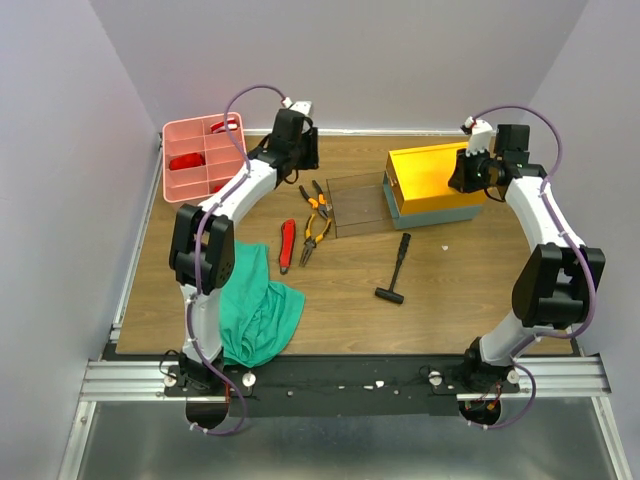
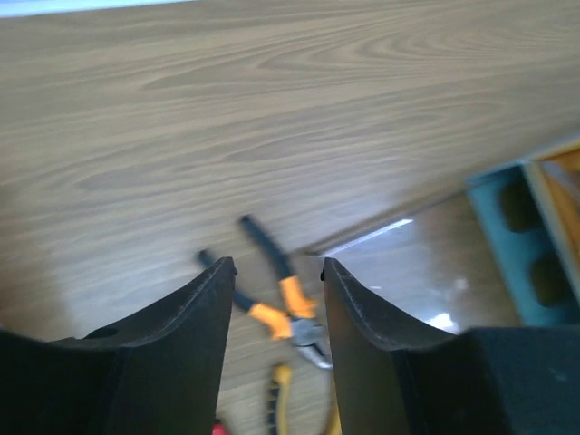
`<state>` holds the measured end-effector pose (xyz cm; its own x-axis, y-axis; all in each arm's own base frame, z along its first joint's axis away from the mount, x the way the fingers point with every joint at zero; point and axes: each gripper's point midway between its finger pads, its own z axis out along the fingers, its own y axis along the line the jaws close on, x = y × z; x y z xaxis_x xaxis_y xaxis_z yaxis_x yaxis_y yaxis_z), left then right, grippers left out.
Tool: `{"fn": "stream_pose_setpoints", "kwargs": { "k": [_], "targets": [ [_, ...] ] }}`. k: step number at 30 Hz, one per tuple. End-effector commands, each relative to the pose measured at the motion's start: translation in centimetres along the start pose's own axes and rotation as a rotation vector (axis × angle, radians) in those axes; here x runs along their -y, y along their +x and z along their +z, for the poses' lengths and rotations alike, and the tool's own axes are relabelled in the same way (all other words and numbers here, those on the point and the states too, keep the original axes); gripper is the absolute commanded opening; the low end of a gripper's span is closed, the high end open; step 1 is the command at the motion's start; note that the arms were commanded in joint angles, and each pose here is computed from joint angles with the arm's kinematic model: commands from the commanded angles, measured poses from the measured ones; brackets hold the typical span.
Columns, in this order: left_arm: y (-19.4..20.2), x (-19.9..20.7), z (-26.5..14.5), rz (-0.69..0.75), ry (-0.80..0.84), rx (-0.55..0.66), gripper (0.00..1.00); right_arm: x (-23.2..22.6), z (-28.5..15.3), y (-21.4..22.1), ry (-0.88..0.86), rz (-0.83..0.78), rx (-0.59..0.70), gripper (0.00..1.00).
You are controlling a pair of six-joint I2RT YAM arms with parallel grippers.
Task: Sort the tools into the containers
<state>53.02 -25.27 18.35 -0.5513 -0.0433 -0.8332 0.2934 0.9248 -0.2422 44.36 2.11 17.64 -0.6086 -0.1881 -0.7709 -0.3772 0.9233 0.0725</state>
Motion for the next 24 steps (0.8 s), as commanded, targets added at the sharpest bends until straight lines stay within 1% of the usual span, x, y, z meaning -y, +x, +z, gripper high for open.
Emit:
{"fn": "stream_pose_setpoints", "kwargs": {
  "k": [1, 3, 4, 7, 12, 16, 18, 21, 23, 24],
  "targets": [
    [3.4, -5.4, -0.1, 0.001, -0.24, -0.079, 0.57, 0.0, 0.5, -0.2, -0.004, -0.007, -0.008, 0.19],
    [5.0, -5.4, 0.5, -0.009, -0.235, -0.114, 0.59, 0.0, 0.5, -0.3, -0.005, -0.007, -0.007, 0.19],
    [6.0, -5.8, 1.1, -0.016, -0.248, -0.133, 0.61, 0.1, 0.5, -0.2, -0.004, -0.007, -0.008, 0.19],
    [7.6, -6.8, 2.2, -0.03, -0.288, -0.16, 0.65, -0.1, 0.4, 0.1, -0.003, -0.01, -0.012, 0.19],
    [8.8, -7.2, 3.6, -0.034, -0.292, -0.184, 0.65, 0.1, 0.2, 1.0, 0.013, -0.019, -0.026, 0.2],
    [11.0, -7.9, 4.1, -0.073, -0.327, -0.226, 0.63, 0.0, 0.1, 1.2, 0.018, -0.028, -0.028, 0.2],
    [12.0, -7.7, 4.1, -0.084, -0.314, -0.252, 0.63, 0.2, 0.1, 1.2, 0.024, -0.031, -0.03, 0.19],
    [13.4, -7.7, 4.4, -0.104, -0.315, -0.285, 0.58, 0.3, 0.2, 1.3, 0.027, -0.032, -0.032, 0.2],
    [14.3, -7.6, 4.3, -0.108, -0.312, -0.316, 0.48, 0.3, 0.2, 1.2, 0.026, -0.033, -0.032, 0.2],
    [15.0, -7.4, 4.1, -0.112, -0.309, -0.335, 0.46, 0.4, 0.3, 1.3, 0.026, -0.031, -0.035, 0.2]
  ]
}}
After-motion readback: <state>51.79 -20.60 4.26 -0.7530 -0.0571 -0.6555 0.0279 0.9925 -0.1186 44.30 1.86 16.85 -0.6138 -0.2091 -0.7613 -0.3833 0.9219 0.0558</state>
